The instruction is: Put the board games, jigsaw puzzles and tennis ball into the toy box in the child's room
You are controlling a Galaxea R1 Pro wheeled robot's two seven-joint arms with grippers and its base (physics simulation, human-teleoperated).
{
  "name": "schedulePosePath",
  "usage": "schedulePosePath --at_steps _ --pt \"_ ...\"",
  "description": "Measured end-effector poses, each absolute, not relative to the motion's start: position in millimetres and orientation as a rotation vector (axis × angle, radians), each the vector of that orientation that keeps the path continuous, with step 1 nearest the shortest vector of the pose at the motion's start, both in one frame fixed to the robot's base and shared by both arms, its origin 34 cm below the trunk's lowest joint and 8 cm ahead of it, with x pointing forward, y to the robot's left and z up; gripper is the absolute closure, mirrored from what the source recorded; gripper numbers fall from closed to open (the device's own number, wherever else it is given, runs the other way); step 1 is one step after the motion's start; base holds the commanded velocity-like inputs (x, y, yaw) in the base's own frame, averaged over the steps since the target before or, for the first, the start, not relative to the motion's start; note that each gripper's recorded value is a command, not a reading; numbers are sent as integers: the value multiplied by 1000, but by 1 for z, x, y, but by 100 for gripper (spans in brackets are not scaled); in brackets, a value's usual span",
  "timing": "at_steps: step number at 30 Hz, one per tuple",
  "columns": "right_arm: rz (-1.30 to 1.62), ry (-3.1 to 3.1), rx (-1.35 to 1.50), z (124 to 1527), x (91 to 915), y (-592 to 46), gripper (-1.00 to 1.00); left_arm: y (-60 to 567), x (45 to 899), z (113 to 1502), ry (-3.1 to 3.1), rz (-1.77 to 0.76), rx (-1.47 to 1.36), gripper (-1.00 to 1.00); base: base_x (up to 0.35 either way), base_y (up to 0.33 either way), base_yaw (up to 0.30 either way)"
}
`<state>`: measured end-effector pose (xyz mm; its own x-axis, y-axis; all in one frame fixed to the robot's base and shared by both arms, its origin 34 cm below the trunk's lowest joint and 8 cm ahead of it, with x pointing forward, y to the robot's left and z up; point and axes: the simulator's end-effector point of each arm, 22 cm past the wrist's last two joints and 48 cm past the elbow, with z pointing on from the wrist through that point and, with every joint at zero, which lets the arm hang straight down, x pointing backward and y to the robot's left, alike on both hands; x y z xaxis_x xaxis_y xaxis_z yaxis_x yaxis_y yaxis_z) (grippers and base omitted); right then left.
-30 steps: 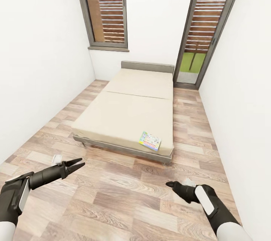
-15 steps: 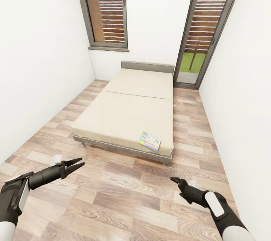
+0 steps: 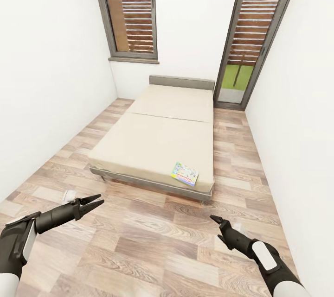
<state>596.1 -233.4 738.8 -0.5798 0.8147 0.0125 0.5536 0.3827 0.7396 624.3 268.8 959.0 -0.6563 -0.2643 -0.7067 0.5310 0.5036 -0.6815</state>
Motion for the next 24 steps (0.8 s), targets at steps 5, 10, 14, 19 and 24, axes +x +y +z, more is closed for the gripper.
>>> schedulePosePath --at_steps 5,10,14,19,24 --pt "1111 2198 1235 744 599 -229 -100 268 624 960 1935 -1249 210 -100 116 49 0" --pt "1140 2159 1246 747 601 -225 -100 268 624 960 1939 -1257 200 -100 46 9 0" --pt "1143 2152 1246 748 602 -224 -100 268 623 960 1944 -1268 189 -100 164 64 0" --pt "1136 2147 1244 748 603 -226 -100 270 623 961 1944 -1268 192 -100 150 80 0" --pt "1133 2145 1246 748 603 -226 -100 271 623 961 1944 -1266 191 -100 27 15 0"
